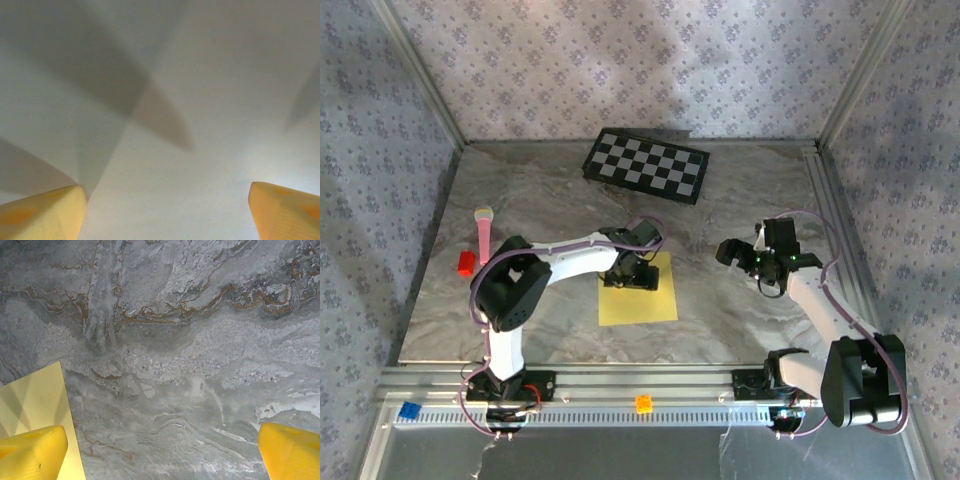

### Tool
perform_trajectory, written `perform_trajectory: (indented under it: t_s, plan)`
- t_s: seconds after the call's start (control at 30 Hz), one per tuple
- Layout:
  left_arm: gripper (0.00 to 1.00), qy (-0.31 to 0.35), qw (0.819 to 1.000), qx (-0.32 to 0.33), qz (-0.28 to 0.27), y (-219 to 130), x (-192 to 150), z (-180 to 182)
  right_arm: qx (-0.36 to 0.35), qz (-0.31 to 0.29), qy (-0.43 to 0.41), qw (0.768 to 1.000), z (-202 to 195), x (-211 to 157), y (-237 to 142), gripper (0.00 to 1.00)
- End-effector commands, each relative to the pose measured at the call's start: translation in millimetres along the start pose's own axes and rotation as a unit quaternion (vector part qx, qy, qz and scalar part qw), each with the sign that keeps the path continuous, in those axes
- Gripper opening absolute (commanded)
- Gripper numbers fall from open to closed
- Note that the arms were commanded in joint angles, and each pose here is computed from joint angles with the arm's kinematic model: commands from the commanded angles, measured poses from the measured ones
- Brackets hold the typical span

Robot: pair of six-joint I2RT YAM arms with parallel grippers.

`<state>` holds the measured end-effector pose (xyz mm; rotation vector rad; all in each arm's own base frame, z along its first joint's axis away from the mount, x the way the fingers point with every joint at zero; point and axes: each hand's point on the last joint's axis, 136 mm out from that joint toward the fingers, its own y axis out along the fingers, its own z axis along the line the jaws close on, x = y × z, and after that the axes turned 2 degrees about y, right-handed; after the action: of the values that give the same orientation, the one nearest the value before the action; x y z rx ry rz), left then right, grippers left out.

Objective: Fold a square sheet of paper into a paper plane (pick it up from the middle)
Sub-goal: Move the square sheet of paper to the center of the table.

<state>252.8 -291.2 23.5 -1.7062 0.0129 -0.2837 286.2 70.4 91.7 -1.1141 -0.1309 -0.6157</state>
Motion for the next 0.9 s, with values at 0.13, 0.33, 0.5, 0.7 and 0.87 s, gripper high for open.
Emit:
perform_trajectory:
  t_s: [0.13, 0.33, 0.5, 0.7, 0.87]
  plan:
    - [0.86, 0.036, 0.998, 0.046, 0.008, 5, 8, 44, -0.001, -0.001, 0.006, 1.0, 2, -3, 2, 1.0]
    - [0.86, 0.069, 0.997, 0.039, 0.003, 6, 22, 50, 0.0, 0.008, 0.006, 1.0, 4, -6, 6, 1.0]
    - [0.86, 0.088, 0.996, 0.031, -0.013, -9, 32, 43, 0.003, 0.01, -0.004, 1.0, 12, -5, 5, 1.0]
    - [0.87, 0.017, 0.995, 0.037, -0.094, -53, 52, 47, -0.004, -0.019, -0.045, 0.999, 26, 2, -2, 1.0]
    - [0.86, -0.07, 0.992, 0.04, -0.096, -60, 41, 58, -0.021, -0.029, -0.068, 0.997, 33, 9, -5, 1.0]
